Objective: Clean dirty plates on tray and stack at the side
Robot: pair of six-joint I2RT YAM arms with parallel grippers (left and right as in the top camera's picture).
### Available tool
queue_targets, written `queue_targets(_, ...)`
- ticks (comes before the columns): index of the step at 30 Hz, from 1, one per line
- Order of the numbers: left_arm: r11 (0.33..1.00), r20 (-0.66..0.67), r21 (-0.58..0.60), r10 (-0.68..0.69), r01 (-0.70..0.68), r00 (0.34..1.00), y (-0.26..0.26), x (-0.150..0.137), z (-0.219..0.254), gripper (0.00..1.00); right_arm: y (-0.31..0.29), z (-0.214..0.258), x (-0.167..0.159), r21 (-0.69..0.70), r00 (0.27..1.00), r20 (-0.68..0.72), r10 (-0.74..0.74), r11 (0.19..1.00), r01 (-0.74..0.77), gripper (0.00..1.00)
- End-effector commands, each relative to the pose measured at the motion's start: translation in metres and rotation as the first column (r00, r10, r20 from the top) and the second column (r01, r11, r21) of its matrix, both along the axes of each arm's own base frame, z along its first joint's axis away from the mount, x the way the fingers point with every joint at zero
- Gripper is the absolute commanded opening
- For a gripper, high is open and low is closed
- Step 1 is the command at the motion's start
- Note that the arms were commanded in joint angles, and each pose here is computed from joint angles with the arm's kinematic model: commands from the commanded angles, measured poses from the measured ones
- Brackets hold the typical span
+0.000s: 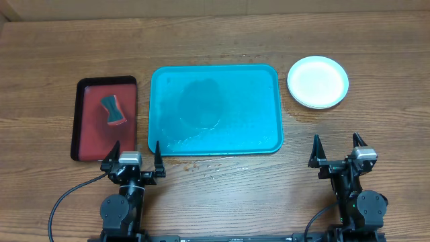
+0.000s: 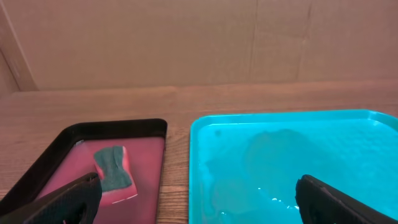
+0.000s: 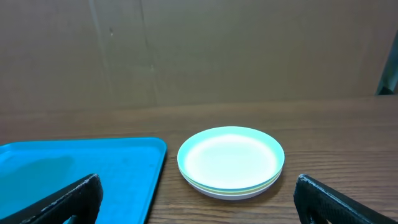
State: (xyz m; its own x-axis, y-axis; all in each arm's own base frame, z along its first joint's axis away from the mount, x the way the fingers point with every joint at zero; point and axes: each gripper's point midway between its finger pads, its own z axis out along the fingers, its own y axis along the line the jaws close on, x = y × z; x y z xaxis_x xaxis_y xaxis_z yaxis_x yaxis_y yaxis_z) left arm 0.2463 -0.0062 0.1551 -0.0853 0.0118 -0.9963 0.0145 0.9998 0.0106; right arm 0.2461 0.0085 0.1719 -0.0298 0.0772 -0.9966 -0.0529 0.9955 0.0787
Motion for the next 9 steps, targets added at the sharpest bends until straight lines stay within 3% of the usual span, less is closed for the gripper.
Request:
queue_targets(1,1.000,0.011,0.021,-0.018,0.018,1.000,-0.0030,-0.0004,0.0012,1.00,0.0007,-0.0016,0.0002,-0.004,1.000,0.005,0.005,1.000,-0.005,1.00)
queue_targets(9,1.000,0.011,0.021,-0.018,0.018,1.000,-0.0030,-0.0004,0.0012,1.00,0.0007,-0.0016,0.0002,-0.004,1.000,0.005,0.005,1.000,-0.005,1.00)
